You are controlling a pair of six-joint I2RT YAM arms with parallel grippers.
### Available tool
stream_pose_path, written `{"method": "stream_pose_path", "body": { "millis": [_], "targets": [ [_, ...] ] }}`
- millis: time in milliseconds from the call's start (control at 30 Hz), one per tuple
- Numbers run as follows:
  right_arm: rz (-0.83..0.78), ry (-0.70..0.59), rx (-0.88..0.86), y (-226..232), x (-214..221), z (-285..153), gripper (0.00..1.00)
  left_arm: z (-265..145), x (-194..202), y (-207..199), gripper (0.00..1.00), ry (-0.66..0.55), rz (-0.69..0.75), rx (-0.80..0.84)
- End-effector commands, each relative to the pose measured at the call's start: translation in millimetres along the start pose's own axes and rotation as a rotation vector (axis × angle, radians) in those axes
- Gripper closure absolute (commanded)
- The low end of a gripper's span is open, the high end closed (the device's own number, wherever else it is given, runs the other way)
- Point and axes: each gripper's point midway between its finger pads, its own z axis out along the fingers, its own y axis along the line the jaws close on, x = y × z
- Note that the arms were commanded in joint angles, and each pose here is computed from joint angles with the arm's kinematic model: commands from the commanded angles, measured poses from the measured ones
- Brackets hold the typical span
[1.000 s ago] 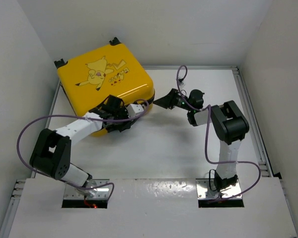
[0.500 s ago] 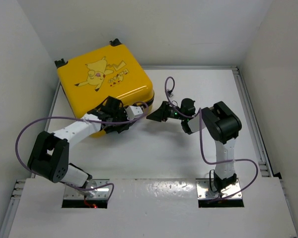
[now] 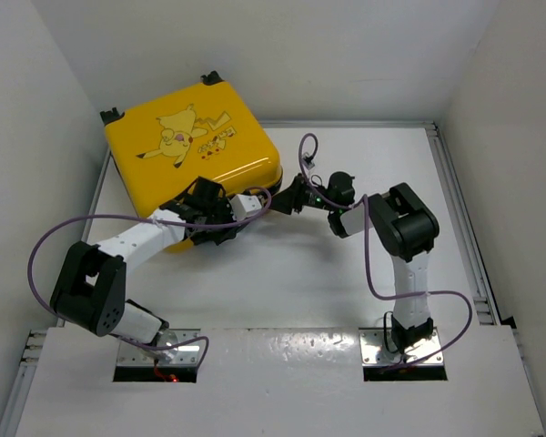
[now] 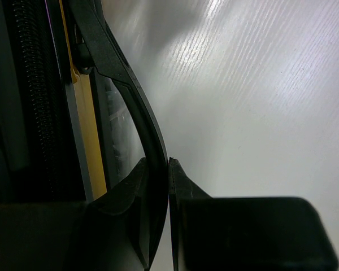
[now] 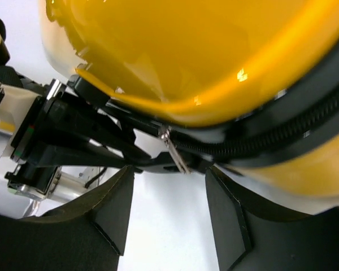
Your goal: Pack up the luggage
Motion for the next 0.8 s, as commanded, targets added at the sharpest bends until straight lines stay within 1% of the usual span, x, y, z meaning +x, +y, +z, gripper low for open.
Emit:
{"method": "stream_pose_path", "body": {
  "millis": [0, 333, 433, 633, 767],
  "targets": [
    [-0.109, -0.024, -0.067, 8.5, -13.0, 11.9, 0.46, -19.0, -44.0, -20.5, 1.0, -0.165, 0.037, 0.086],
    [-0.1, -0.015, -0.076, 3.3, -8.6, 18.8, 0.5, -17.5, -48.8, -19.0, 1.0, -0.17, 0.029, 0.094],
    [-0.119, -0.026, -0.084, 5.4, -14.4, 21.6, 0.5, -14.8, -46.6, -19.3, 1.0, -0.162, 0.025, 0.099],
    [-0.132, -0.039, -0.121, 23.1, -19.8, 34.9, 0.55, -14.1, -47.8, -22.6, 1.0, -0.162, 0.022, 0.106],
    [-0.13, -0.052, -0.108, 17.1, -24.3, 38.0, 0.59, -14.1, -47.8, -22.6, 1.0, -0.162, 0.022, 0.107]
  ]
}}
